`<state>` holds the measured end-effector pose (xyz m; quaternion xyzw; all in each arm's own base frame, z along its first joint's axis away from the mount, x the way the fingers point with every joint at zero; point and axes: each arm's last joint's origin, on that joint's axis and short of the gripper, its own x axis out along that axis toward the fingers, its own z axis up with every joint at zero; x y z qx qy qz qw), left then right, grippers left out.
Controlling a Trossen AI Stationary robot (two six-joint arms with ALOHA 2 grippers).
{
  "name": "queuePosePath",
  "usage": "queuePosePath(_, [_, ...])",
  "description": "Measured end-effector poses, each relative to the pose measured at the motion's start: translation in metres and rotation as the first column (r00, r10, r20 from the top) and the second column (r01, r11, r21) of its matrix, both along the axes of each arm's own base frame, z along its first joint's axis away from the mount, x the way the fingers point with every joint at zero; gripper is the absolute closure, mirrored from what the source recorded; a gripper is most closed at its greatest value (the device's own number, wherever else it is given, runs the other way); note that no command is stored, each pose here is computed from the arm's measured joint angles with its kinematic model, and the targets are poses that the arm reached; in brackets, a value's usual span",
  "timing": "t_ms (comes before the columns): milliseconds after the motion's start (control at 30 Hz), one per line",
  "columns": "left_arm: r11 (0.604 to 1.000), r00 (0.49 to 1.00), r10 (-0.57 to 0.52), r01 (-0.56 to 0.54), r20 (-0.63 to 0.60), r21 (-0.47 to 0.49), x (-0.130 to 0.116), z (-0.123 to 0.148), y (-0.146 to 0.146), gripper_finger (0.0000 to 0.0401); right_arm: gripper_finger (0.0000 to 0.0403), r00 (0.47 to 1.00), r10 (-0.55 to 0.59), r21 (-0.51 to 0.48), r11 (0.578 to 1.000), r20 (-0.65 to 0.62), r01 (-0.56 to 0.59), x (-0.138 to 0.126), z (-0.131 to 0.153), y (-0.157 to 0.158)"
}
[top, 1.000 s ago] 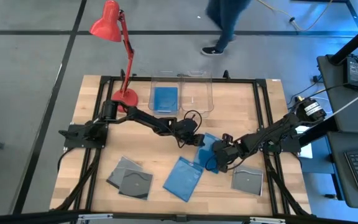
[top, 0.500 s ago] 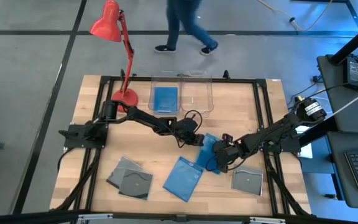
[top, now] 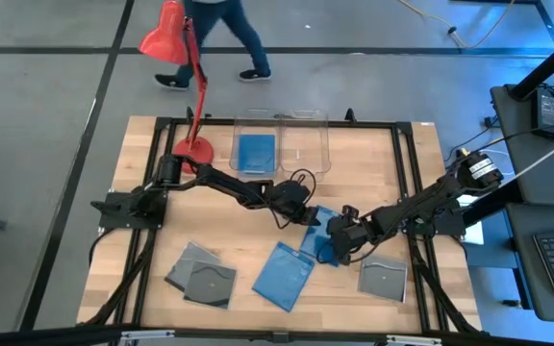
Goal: Pick & place jewel cases by type
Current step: Put the right blue CD case into the left transparent bin
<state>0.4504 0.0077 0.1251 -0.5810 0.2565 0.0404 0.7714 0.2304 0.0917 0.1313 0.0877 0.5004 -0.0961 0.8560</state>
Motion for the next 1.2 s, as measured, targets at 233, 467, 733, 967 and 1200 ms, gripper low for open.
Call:
queuePosePath(233, [1.0,0.992,0.007,-0.007,-0.124,0.004,-0.006,-0.011,0.003,0.0397,0.016,0.998,0.0,-0.029,1.0,-0.065,-0.002,0.002,0.039,0.001])
queuePosePath(467, [1.0,0.989,0.002,0.001,-0.145,0.02,-0.008,-0.012,0.003,0.0394,0.016,0.98,0.014,-0.026,0.999,-0.199,-0.02,-0.012,0.05,0.008])
queuePosePath(733, [0.999,0.989,0.015,-0.008,-0.146,0.047,-0.008,-0.012,0.004,0.0389,0.0159,0.968,-0.028,0.014,0.999,-0.25,0.033,-0.03,0.032,0.018])
queuePosePath(967, [0.999,0.988,0.025,-0.019,-0.152,0.038,-0.008,-0.012,0.005,0.0373,0.0159,0.981,-0.01,0.044,0.999,-0.192,0.019,-0.033,0.012,0.017])
queuePosePath(1200, [0.999,0.988,0.016,-0.011,-0.152,0.03,-0.008,-0.012,0.004,0.0341,0.0159,0.986,-0.029,0.04,0.999,-0.164,0.036,-0.035,0.005,0.016])
